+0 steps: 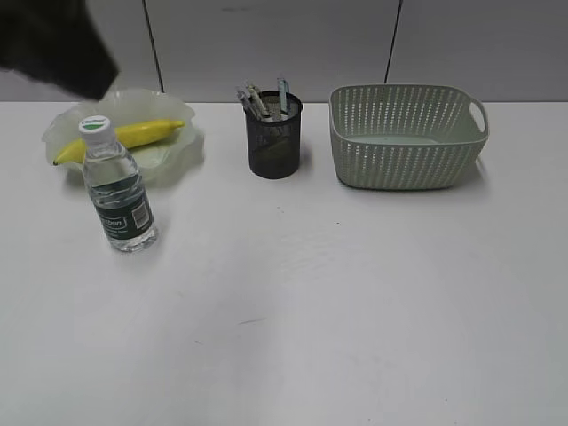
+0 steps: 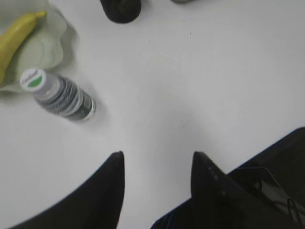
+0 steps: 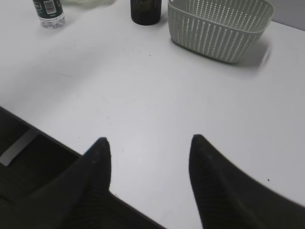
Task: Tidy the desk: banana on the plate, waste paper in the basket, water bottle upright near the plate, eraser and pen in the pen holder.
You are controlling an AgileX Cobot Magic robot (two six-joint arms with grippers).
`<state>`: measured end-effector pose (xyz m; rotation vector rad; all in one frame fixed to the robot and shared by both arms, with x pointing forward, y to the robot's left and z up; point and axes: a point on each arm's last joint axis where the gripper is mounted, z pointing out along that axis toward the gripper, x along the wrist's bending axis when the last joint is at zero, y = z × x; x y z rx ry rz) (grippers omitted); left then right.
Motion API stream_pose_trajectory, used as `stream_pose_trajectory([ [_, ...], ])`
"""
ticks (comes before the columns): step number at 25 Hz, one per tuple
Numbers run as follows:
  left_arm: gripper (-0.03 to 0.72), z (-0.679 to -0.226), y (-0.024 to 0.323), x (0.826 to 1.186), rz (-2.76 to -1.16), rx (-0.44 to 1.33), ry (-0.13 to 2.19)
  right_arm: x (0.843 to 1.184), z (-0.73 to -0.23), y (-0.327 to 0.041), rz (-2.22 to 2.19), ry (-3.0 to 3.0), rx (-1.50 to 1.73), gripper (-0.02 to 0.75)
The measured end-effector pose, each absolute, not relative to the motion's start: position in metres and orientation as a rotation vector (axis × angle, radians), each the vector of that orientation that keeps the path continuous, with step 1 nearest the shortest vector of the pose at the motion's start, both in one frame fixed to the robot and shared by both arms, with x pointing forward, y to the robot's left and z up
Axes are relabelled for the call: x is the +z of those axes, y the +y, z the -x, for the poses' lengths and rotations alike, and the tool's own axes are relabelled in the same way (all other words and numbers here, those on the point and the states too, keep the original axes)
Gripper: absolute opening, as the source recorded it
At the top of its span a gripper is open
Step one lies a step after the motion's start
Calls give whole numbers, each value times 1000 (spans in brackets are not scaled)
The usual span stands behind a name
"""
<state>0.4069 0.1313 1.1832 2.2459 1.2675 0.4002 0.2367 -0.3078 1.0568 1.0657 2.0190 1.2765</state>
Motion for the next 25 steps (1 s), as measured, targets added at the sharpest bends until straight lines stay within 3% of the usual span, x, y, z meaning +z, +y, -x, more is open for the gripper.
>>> stream_pose_trajectory([
  [5, 340, -361, 184, 1154, -2269, 391, 1278, 1057, -237, -308, -1066, 2019, 1276, 424],
  [14, 325, -285, 272, 1103, -2051, 417, 1165, 1057, -237, -308, -1065, 2018, 1277, 424],
  [21, 319, -255, 302, 1067, -1918, 446, 1006, 1057, -237, -308, -1065, 2018, 1277, 424],
  [25, 316, -249, 308, 1065, -1877, 467, 954, 1057, -237, -308, -1065, 2018, 1277, 424],
])
